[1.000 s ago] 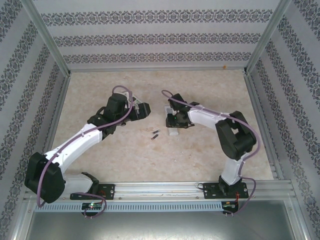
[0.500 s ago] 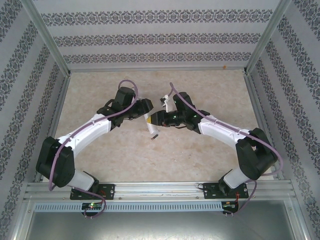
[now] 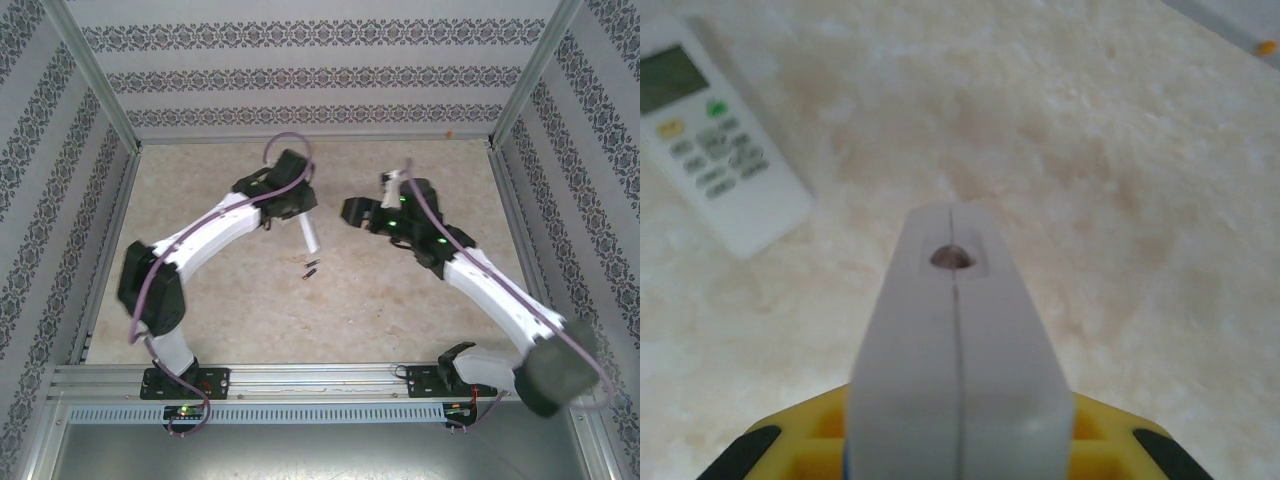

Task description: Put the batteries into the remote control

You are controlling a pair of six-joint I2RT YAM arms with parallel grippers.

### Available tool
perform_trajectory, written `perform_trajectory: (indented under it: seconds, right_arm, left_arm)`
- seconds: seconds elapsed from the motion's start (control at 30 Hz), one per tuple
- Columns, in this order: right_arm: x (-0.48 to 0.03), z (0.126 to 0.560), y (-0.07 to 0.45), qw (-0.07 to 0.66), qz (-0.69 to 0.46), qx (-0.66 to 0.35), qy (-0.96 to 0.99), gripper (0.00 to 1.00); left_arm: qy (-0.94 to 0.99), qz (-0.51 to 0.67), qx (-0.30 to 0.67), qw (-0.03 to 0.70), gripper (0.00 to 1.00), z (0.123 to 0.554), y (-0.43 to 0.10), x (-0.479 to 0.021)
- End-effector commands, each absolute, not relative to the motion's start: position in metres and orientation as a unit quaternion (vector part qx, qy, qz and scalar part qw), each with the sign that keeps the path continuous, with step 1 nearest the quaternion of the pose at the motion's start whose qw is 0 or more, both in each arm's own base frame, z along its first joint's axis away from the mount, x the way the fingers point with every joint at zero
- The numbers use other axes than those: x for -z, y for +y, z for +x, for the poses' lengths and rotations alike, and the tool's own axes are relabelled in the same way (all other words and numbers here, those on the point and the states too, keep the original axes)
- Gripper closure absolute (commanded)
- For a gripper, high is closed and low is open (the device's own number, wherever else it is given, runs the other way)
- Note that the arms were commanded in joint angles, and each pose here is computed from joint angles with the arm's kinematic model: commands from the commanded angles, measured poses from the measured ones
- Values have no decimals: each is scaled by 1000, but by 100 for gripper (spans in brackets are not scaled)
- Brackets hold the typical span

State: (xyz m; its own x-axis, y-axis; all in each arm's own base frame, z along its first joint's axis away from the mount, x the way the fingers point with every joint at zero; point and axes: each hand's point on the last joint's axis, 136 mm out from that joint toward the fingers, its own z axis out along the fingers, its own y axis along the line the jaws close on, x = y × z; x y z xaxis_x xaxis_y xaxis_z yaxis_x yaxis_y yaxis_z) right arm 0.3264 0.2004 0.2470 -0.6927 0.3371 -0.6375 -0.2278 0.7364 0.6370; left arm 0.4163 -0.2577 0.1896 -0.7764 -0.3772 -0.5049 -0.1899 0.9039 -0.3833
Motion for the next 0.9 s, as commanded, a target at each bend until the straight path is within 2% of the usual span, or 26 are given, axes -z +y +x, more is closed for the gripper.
perform_trajectory:
  seconds: [0.0, 0.17, 0.3, 0.43, 0.67, 0.87]
  right_arm:
    - [-198, 321, 107, 400, 146, -154, 891, 23]
    - [-189, 308, 82, 378, 157, -150, 900, 23]
    - [-191, 302, 81, 380, 150, -162, 898, 22]
    - [-192, 298, 80, 380, 145, -174, 897, 21]
    - [-186, 295, 81, 370, 149, -190, 897, 21]
    - [-182, 294, 82, 360, 156, -197, 899, 21]
  left_arm:
    - [933, -162, -70, 314, 100, 422, -237, -157]
    - [887, -123, -213, 390, 100, 456, -273, -147]
    - [875, -42, -217, 431, 100, 477, -324, -120]
    - [855, 33, -228, 465, 96, 485, -363, -105]
    - [844, 70, -220, 484, 52, 495, -387, -94]
    - [858, 32, -164, 485, 42, 498, -385, -120]
